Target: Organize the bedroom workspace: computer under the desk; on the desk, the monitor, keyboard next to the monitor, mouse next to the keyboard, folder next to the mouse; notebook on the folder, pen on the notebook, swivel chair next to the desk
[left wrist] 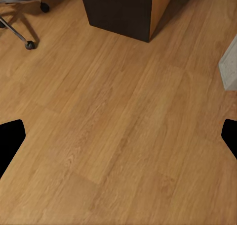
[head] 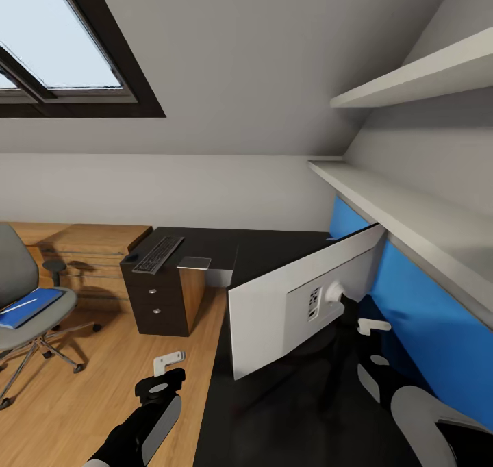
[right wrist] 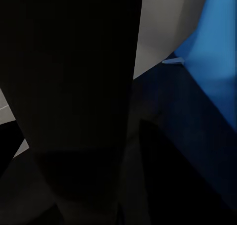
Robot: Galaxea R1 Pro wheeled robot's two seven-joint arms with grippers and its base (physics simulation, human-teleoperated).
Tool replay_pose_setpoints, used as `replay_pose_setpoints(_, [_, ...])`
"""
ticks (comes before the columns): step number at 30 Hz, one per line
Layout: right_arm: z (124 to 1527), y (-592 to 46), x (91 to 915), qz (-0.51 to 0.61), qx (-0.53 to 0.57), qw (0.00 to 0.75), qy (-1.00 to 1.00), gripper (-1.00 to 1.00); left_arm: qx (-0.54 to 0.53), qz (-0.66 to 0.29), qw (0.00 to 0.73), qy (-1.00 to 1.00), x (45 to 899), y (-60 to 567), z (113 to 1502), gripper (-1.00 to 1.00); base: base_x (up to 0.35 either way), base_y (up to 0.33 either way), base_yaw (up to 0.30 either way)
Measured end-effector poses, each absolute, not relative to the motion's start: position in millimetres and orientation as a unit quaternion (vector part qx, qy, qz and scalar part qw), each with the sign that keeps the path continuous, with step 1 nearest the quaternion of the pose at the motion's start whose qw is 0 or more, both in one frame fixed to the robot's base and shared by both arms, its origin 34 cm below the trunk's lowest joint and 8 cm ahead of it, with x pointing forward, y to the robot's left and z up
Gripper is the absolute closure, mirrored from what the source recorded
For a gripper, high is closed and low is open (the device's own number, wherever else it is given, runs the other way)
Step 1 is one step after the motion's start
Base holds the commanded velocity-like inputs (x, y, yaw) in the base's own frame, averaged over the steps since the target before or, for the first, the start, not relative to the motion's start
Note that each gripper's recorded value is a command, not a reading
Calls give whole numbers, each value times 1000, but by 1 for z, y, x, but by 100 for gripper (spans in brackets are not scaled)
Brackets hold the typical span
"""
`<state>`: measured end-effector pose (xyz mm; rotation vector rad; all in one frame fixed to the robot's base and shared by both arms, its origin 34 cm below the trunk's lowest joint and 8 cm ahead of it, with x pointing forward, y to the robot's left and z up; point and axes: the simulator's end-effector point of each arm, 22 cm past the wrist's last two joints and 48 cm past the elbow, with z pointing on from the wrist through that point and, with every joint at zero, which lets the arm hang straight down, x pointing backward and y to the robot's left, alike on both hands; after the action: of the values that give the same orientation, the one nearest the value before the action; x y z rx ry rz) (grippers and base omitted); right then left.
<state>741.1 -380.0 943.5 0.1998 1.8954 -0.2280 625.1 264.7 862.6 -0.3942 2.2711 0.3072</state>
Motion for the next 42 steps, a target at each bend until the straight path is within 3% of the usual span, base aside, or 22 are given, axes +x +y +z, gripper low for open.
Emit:
replay_pose_setpoints(15, [944, -381, 741, -98, 84, 574, 808, 100, -156, 121, 397, 896, 625, 265, 862, -100, 0, 0, 0])
replay_pose_setpoints(16, [944, -381, 741, -98, 84, 574, 808, -100, -156, 121, 397, 896, 625, 265, 863, -100, 0, 0, 0])
replay_pose_setpoints(29, [946, -384, 741, -124, 68, 574, 807, -100, -156, 121, 396, 897, 625, 265, 862, -100, -13, 4, 0])
replay_pose_setpoints(42, [945, -383, 741, -124, 69, 573, 807, -100, -156, 122, 395, 897, 625, 265, 862, -100, -275, 140, 0])
